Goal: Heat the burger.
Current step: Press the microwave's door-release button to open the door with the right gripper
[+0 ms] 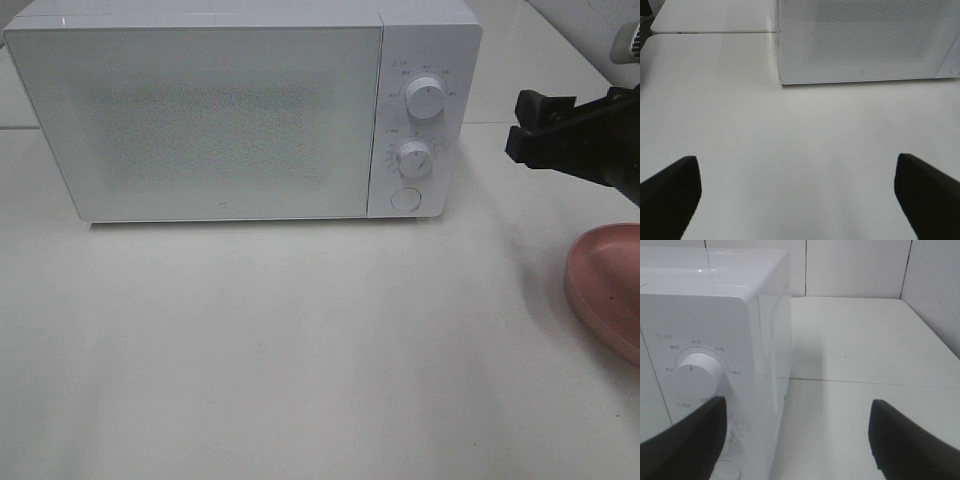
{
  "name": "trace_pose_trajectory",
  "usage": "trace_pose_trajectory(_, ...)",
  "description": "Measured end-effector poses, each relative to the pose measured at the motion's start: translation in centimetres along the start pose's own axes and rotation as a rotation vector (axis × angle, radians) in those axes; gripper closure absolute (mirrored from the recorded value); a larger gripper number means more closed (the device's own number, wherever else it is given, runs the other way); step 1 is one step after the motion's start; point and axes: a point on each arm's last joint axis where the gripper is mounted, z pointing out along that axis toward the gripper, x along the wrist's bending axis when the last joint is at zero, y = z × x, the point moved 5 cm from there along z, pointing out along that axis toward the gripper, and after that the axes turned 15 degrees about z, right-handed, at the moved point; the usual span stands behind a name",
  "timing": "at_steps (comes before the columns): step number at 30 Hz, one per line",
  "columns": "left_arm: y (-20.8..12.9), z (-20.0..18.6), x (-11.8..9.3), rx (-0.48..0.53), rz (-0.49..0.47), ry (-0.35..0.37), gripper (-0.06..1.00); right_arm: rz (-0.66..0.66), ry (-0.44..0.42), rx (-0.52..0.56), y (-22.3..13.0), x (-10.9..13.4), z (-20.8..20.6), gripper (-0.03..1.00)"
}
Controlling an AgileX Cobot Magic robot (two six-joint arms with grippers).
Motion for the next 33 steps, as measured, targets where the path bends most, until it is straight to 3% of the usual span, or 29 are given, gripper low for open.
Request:
trace_pose_trajectory(15, 0.0, 0.0, 0.0, 0.0, 0.0, 0.0, -0.05, -0.006, 0.042, 0.051, -1.8, 2.7, -1.1, 0.21)
trace_pose_trajectory(26, 0.0, 0.0, 0.0, 0.0, 0.0, 0.0, -0.05, -0.019, 0.018, 0.14, -6.0, 3.7, -1.2, 0.21)
trace_pose_trajectory(33, 0.0, 0.0, 0.0, 0.0, 0.0, 0.0, -0.05, 0.049, 0.011, 0.191, -8.3, 4.2, -1.2, 0.21)
